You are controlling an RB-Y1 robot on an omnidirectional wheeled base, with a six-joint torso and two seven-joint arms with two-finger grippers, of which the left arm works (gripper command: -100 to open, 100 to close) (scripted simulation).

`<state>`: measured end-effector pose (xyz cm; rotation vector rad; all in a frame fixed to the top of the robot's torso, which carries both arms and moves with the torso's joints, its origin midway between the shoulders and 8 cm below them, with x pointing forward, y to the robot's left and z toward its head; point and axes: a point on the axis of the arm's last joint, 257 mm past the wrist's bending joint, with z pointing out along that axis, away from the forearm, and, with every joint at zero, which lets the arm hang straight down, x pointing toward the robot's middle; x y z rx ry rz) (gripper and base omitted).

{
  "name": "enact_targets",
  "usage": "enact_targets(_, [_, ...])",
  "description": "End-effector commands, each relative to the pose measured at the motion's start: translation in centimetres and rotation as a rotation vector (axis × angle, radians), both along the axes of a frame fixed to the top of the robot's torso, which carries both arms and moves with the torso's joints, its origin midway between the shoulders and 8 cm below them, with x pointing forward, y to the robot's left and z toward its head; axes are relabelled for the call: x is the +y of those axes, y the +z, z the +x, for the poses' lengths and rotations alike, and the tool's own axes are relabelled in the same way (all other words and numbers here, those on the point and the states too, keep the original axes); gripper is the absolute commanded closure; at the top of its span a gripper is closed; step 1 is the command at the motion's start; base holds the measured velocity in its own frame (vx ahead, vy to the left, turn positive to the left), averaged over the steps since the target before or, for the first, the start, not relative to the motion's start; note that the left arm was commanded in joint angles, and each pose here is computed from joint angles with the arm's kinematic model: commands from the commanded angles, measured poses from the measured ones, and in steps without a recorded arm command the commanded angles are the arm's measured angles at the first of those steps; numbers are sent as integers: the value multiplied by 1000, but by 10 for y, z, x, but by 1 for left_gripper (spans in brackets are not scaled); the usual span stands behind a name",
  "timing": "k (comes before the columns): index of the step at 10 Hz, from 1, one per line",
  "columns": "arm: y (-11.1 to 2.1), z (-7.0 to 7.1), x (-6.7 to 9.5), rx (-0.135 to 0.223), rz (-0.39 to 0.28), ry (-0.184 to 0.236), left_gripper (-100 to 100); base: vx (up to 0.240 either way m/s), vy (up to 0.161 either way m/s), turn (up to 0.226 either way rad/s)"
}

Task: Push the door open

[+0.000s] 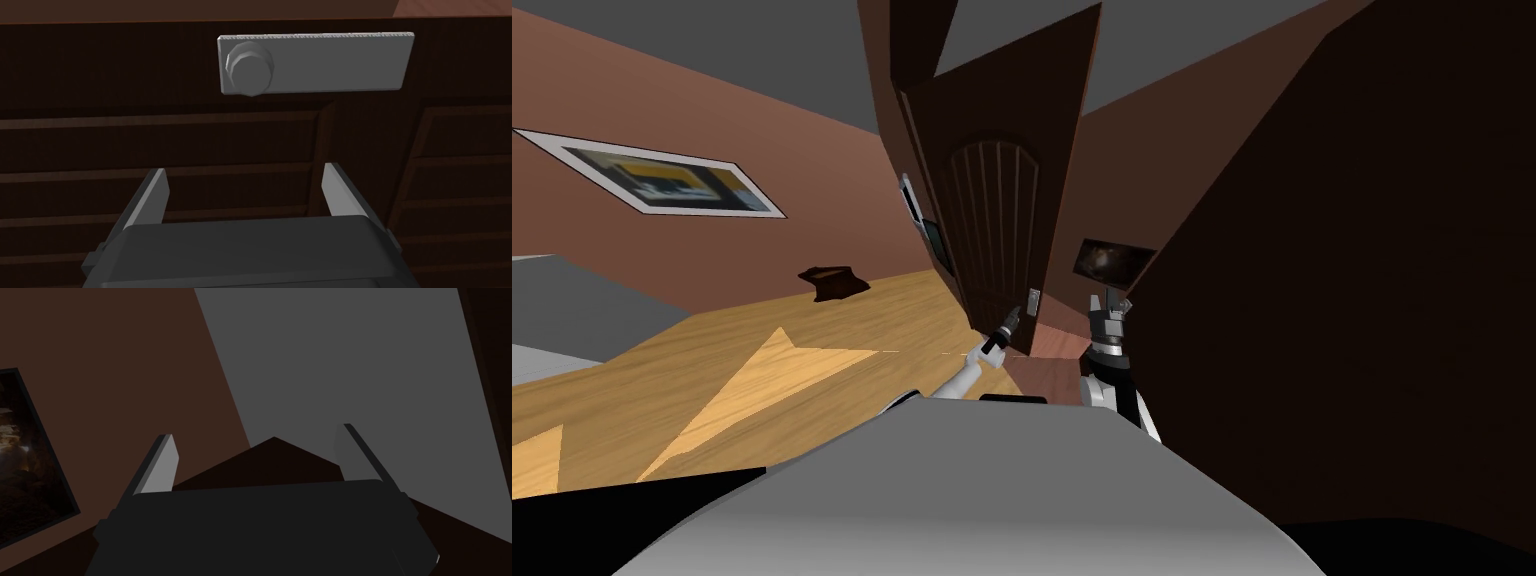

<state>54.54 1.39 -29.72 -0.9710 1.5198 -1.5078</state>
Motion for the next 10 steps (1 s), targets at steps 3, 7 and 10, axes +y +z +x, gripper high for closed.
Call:
enact_targets(3, [-2, 3, 10, -5, 14, 11, -100, 140, -70, -22])
enact_targets(7, [-1, 5, 14, -9, 14, 21, -100, 199, -102, -22])
enact_targets(10, [1, 5, 9, -11, 0, 24, -100, 177, -89, -25])
